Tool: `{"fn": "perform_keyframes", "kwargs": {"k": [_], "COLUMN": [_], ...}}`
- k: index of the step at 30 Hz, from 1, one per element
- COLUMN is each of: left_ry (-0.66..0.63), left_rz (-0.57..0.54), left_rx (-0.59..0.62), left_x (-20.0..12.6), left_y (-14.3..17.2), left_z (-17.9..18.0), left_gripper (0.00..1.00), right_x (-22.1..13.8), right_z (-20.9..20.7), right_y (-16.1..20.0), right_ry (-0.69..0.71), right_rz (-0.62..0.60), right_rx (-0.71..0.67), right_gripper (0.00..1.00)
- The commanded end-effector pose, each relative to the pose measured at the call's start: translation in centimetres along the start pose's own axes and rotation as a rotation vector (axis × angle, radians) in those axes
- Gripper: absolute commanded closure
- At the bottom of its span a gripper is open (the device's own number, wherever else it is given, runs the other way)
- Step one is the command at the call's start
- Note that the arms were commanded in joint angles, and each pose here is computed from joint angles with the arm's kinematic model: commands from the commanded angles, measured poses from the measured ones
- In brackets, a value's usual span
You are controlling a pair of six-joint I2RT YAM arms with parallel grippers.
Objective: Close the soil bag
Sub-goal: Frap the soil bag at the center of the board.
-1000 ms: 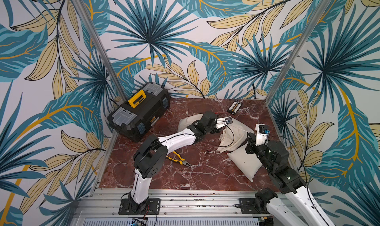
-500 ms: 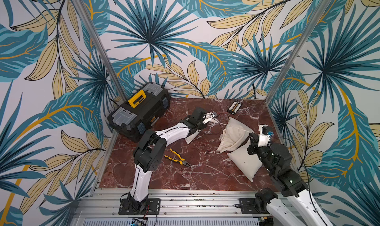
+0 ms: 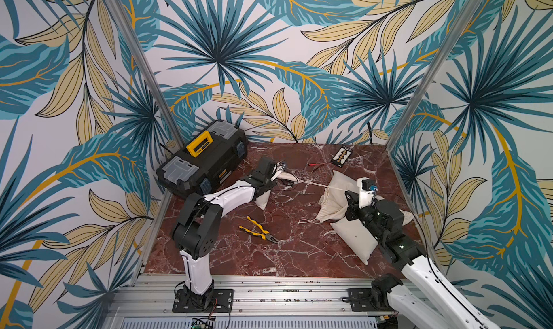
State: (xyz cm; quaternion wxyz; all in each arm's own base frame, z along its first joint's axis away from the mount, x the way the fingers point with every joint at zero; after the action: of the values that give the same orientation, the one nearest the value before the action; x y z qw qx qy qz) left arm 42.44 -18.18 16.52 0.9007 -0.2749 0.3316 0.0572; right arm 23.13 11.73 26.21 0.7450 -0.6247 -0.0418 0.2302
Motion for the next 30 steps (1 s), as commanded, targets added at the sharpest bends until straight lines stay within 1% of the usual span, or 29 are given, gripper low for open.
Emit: {"fn": "perform_keyframes", "kwargs": {"k": [1, 4, 6, 8, 11, 13, 17, 22, 24, 26, 30], "left_ry": [-0.002, 0.109, 0.173, 0.254, 0.328, 0.405, 0.527, 0.580, 0.629, 0.652, 0.709], "left_rz": [0.080, -0.063, -0.129, -0.214, -0.325, -0.406, -0.526, -0.593, -0.601, -0.604, -0.605], "left_rx": [0.013, 0.097, 0.129, 0.151, 0.183, 0.192, 0.214, 0.216, 0.218, 0.218, 0.232], "left_x": [-0.6, -1.8, -2.5, -3.5, -5.2, -6.3, -7.3, -6.6, -6.5, -6.2, -5.8], "left_y": [3.0, -0.6, -2.5, -4.3, -6.6, -8.0, -10.1, -12.3, -12.7, -13.1, -13.7], "left_z": [0.4, -2.5, -3.8, -4.9, -6.0, -6.7, -7.7, -7.8, -8.2, -8.3, -8.8], "left_gripper": [0.68, 0.55, 0.51, 0.44, 0.36, 0.33, 0.30, 0.32, 0.34, 0.37, 0.44], "right_x": [0.4, 2.0, 2.9, 3.5, 4.0, 4.1, 4.3, 3.8, 3.6, 3.4, 3.0], "right_z": [0.0, 0.7, 1.1, 1.4, 1.5, 1.4, 1.5, 1.5, 1.4, 1.4, 1.4], "right_y": [-4.9, -4.8, -4.5, -4.5, -4.5, -4.6, -4.8, -4.9, -4.9, -5.0, -5.2], "right_ry": [0.013, -0.034, -0.063, -0.085, -0.084, -0.078, -0.077, -0.079, -0.076, -0.075, -0.071], "right_rz": [-0.228, -0.181, -0.152, -0.137, -0.129, -0.129, -0.127, -0.136, -0.138, -0.142, -0.151], "right_rx": [0.015, -0.018, -0.034, -0.046, -0.057, -0.065, -0.071, -0.072, -0.073, -0.072, -0.066], "right_gripper": [1.00, 1.00, 1.00, 1.00, 1.00, 1.00, 1.00, 1.00, 1.00, 1.00, 1.00]}}
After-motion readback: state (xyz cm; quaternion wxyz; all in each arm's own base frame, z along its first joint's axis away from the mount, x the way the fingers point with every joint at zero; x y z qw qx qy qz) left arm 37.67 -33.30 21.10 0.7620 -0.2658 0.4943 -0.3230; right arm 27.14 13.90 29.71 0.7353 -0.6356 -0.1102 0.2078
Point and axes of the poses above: each gripper's point midway between its finger pads, its own x axis out along the fingers, its own z axis along the line the jaws close on, y = z × x, the point moved 6 cm from there along -x, back along the fingers, and after that the axes turned 7 degrees about x, right-handed, at the moved point
